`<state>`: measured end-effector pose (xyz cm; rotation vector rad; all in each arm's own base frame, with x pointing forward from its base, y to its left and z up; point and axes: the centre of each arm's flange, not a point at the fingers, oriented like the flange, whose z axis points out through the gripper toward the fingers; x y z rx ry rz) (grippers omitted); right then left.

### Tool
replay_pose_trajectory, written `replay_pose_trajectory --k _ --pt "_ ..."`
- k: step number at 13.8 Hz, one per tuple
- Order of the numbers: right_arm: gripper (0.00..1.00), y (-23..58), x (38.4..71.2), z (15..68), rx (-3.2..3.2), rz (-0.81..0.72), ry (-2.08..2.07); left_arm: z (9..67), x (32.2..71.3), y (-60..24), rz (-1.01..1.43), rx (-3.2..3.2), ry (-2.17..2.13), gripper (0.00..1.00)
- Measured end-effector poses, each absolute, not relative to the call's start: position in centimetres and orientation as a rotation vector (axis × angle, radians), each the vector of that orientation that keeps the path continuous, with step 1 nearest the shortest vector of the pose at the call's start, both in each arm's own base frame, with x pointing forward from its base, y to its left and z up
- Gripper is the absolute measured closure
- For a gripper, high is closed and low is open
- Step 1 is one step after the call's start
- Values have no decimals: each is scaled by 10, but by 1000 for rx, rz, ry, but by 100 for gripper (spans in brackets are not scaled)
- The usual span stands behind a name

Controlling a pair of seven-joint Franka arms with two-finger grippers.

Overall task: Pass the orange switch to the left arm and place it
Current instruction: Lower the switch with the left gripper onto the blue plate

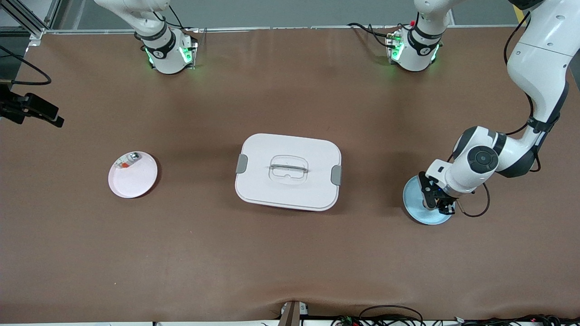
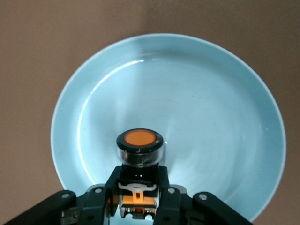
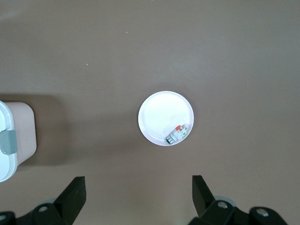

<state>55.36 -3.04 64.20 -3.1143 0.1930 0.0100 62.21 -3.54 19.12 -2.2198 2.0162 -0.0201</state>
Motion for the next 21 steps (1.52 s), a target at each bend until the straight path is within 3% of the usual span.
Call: replay_pose_trajectory --k 10,17,21 --pt "0 -35 555 641 -3103 2 277 184 611 -34 13 -2224 2028 62" --pt "0 -35 555 642 -3103 1 277 195 618 -38 -37 -2268 1965 0" --pt "0 -35 555 642 -3103 -1 277 229 632 -37 -115 -2327 1876 0"
